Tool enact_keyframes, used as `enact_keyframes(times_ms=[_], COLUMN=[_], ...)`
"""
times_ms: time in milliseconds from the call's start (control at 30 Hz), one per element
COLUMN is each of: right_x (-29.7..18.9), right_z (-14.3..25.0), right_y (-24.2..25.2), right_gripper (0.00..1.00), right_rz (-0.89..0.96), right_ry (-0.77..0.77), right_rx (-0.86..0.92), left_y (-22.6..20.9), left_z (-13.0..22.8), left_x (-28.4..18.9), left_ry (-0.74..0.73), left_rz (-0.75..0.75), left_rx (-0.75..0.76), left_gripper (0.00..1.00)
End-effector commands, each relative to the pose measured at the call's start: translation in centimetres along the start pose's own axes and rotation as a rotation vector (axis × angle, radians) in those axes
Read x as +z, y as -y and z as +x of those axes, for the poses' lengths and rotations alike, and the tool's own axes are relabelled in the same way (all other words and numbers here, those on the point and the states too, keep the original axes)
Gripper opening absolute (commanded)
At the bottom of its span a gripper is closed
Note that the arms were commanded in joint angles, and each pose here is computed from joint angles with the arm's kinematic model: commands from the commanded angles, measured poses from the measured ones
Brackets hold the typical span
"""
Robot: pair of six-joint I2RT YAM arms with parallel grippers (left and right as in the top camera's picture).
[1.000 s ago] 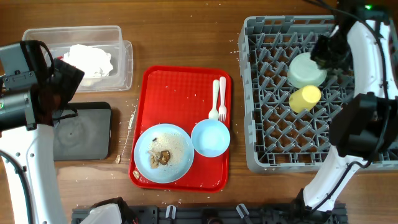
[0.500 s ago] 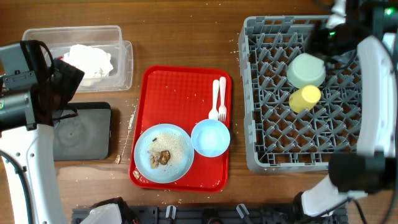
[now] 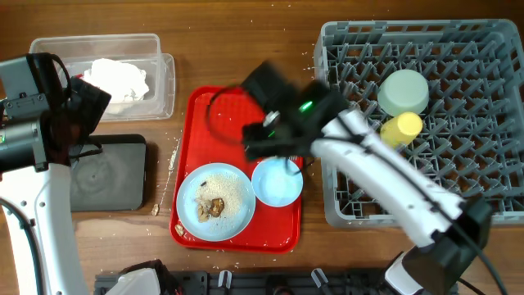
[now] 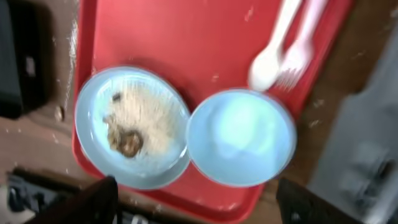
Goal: Sort waste into correct bins and load items into the dishwasher rack
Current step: 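Move the right gripper back to the light-blue bowl on the tray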
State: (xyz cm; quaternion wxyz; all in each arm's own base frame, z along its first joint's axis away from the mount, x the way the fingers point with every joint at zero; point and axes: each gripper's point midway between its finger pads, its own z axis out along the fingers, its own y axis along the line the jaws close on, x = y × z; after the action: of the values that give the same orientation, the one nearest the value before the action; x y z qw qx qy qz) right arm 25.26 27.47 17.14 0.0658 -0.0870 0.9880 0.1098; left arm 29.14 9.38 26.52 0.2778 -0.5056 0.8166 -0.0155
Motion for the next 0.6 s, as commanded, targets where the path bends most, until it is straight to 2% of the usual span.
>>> enact_keyframes(times_ms=[0, 200, 433, 567], right_x=[3.6, 9.1, 14.4, 15.2], right_z=[2.6, 2.9, 3.6, 3.1], right_y=[-2.4, -1.3, -0.4, -0.6], right_gripper=[0.83, 0.77, 0.74, 0.62], right_rz=[-0.05, 0.022, 0.098, 0.091], right_ry=[-0.051, 0.009, -0.058, -0.046], right_rx=[0.061, 0.194, 0.25, 0.241], left_y=[-0.1, -0.1, -0.1, -0.1], left_z=[-0.4, -0.4, -0.4, -0.4], left_x=[-0.1, -0.1, -0.1, -0.1], left_ry=[0.014, 0.014, 0.014, 0.014], left_rz=[-0.003, -0.003, -0.003, -0.003], left_rx=[-0.009, -0.009, -0.009, -0.009], left_gripper=[1.0, 1.0, 1.0, 1.0])
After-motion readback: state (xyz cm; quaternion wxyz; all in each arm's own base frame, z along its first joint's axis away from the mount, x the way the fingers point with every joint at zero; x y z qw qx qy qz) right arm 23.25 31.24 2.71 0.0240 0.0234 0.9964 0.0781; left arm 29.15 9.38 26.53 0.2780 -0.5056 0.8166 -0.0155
